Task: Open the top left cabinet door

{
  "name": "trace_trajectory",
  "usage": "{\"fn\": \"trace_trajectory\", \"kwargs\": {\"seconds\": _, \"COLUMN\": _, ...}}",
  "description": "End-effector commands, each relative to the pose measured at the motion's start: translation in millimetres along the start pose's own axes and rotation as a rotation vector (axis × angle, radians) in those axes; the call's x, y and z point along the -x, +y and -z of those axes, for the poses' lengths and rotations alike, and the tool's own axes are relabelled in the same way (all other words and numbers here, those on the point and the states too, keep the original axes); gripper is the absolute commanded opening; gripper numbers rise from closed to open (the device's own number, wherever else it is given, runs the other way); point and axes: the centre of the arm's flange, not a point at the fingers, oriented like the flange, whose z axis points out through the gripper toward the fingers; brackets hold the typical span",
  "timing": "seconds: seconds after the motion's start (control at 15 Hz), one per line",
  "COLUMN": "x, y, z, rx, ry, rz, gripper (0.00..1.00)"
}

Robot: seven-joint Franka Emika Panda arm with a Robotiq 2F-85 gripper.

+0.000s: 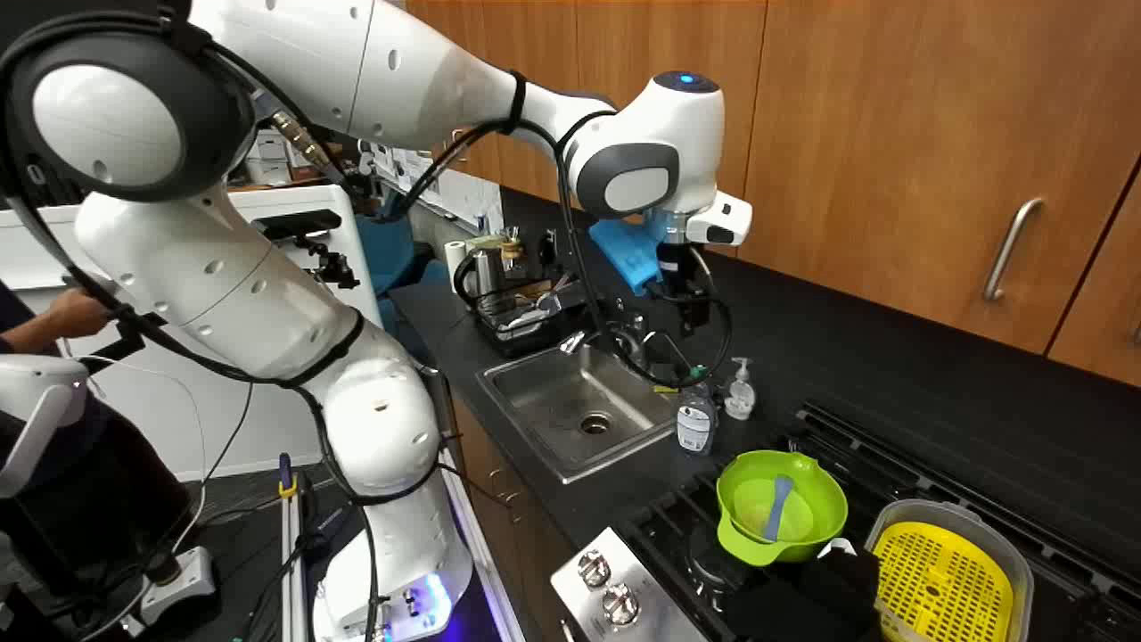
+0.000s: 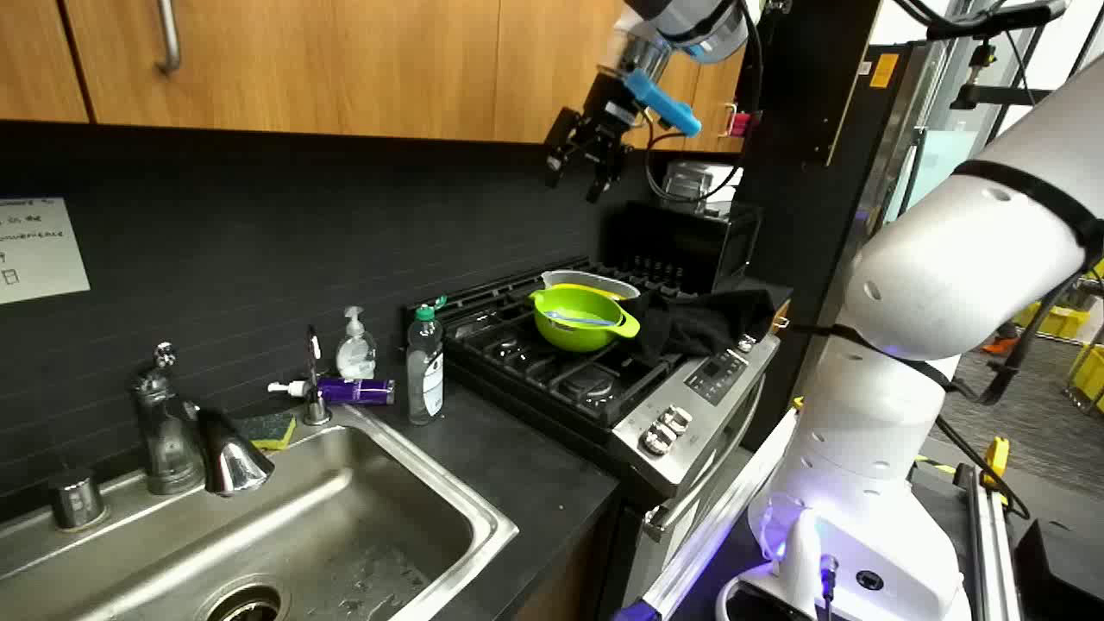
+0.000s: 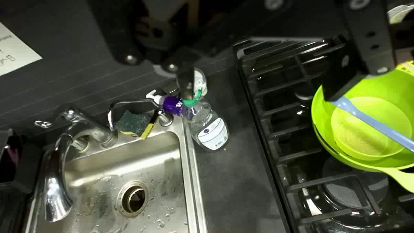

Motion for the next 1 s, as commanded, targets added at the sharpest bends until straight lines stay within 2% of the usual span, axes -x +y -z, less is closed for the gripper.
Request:
{"fn": "trace_trajectory", "kwargs": {"seconds": 0.0, "x": 0.0, "y": 0.0, "z": 0.0, "rx": 0.0, "ry": 0.0, "rz": 0.0, "gripper": 1.0}}
{"fn": "trace_trajectory", "kwargs": {"seconds": 0.93, "x": -0.9, "y": 4.2, "z": -0.1, "rx": -0.003, "ry": -0.004, "rz": 0.002, "gripper": 1.0}}
